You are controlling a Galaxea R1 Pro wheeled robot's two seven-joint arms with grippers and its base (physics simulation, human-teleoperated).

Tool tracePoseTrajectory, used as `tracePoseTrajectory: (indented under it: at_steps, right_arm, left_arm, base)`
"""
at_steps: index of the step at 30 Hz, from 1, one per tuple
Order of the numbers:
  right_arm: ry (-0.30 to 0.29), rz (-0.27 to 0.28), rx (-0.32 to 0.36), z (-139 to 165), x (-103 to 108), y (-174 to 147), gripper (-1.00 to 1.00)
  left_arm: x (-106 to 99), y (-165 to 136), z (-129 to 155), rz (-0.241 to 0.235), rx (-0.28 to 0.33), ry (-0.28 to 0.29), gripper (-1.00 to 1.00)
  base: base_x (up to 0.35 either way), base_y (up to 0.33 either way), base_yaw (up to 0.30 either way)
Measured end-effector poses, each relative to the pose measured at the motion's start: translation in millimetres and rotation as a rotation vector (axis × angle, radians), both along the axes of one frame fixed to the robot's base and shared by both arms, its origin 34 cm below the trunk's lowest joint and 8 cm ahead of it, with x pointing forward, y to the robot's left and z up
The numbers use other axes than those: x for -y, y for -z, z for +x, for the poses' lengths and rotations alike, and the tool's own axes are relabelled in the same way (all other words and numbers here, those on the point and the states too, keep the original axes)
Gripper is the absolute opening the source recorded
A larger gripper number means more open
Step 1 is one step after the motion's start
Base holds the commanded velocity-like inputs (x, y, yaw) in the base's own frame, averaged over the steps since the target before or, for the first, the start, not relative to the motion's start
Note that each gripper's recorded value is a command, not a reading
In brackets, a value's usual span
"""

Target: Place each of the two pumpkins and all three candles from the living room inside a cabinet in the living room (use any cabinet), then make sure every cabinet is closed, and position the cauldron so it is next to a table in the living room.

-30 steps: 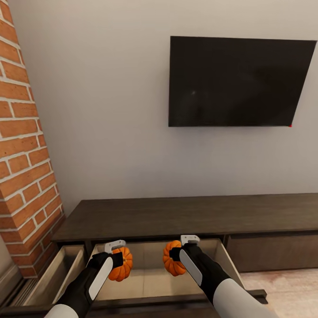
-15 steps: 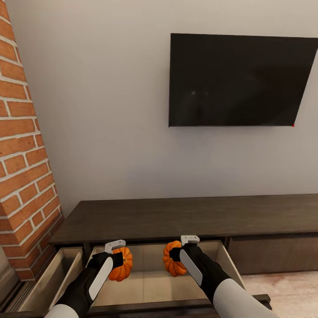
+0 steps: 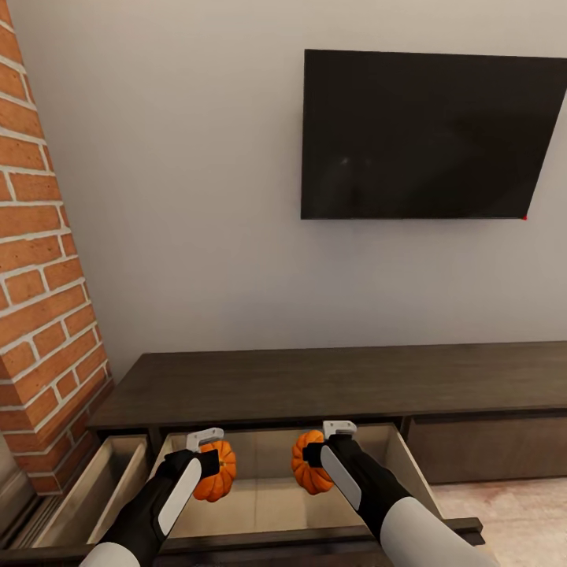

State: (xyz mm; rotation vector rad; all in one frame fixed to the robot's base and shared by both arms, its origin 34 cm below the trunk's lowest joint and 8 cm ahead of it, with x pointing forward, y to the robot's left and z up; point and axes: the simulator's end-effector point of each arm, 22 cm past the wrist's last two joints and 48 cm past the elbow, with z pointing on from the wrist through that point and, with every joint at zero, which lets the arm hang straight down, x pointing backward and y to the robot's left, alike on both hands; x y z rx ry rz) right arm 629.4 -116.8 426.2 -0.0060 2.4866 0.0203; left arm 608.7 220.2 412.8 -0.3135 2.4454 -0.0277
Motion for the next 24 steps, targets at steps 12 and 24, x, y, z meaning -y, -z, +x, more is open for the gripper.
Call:
tracePoseTrajectory:
  at_steps: [12,24]
  right_arm:
    - [-0.001,0.001,-0.038,-3.6,-0.2,21.3,-1.0]
    - [0.0,0.001,-0.087,-9.3,-0.2,49.2,-1.0]
  left_arm:
    - [-0.8,16.5,1.1,-0.004,-0.008,-0.013,-1.0]
    - [-0.1,43.5,-4.8,-0.009,-0.055,-0.016,-1.0]
  base:
    - [0.0,0.0,0.0]
    - [0.0,0.0,0.0]
